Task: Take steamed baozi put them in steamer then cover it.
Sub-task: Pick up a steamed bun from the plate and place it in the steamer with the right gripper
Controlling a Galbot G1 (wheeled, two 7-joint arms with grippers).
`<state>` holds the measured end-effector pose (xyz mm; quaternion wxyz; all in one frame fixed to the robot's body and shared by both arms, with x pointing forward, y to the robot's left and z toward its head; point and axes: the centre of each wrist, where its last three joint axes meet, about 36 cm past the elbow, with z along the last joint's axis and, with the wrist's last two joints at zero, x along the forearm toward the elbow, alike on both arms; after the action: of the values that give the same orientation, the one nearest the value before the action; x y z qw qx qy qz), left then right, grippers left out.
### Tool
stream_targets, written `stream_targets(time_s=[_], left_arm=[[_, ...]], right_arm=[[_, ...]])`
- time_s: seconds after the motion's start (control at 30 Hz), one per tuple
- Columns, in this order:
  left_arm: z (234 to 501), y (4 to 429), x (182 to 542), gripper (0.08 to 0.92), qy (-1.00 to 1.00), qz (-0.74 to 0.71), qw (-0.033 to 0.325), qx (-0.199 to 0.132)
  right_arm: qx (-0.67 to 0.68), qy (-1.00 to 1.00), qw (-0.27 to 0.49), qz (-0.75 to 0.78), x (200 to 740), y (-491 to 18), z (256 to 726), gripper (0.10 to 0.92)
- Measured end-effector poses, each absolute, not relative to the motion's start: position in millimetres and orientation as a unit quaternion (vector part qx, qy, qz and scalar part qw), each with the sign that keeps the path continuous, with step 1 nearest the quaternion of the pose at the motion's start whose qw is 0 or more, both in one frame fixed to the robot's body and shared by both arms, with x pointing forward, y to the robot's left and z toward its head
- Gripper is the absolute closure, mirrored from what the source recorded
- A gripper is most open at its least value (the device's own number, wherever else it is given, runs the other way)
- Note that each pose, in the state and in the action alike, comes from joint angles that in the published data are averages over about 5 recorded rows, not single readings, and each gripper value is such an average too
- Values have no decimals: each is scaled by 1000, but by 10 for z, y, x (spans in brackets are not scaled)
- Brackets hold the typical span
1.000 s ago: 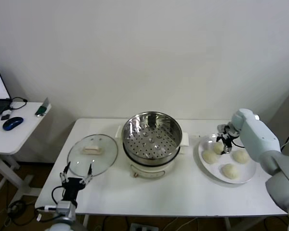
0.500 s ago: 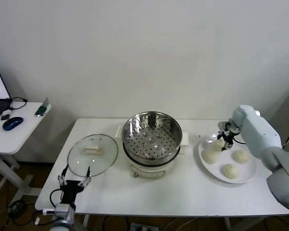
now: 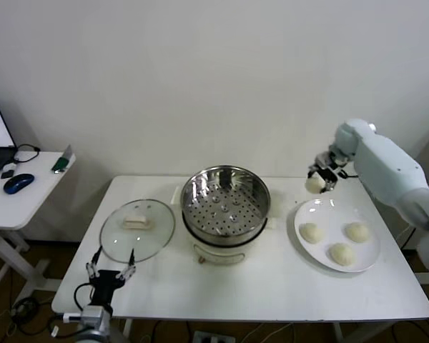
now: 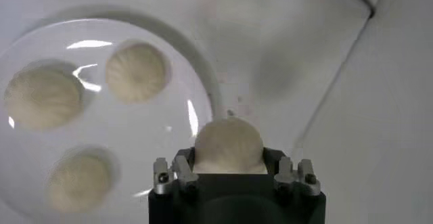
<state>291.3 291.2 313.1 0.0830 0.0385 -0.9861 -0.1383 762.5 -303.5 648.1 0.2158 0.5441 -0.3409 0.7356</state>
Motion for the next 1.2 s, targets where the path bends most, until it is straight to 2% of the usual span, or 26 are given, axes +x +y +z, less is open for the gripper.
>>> stream_targets(time_s=[0.27,0.6,0.87,1.2], left_arm=[[3121,2909,2877,177,-986,-139,86,37],[3171,2935,2851,177,-986,-142,83,36],[3185,2981,2805,177,-985,-143,84,38],[3169,3012,2773,177,-985,-143,88,39]], right_arm=[[570,-231,112,781,7520,-1988,6859,335],[585,-111,20,804,7278,-956,6780,335],[585,-40,-12,810,7178,-476,6473,334],[586,-7,-12,810,7189,-255,6103,331]])
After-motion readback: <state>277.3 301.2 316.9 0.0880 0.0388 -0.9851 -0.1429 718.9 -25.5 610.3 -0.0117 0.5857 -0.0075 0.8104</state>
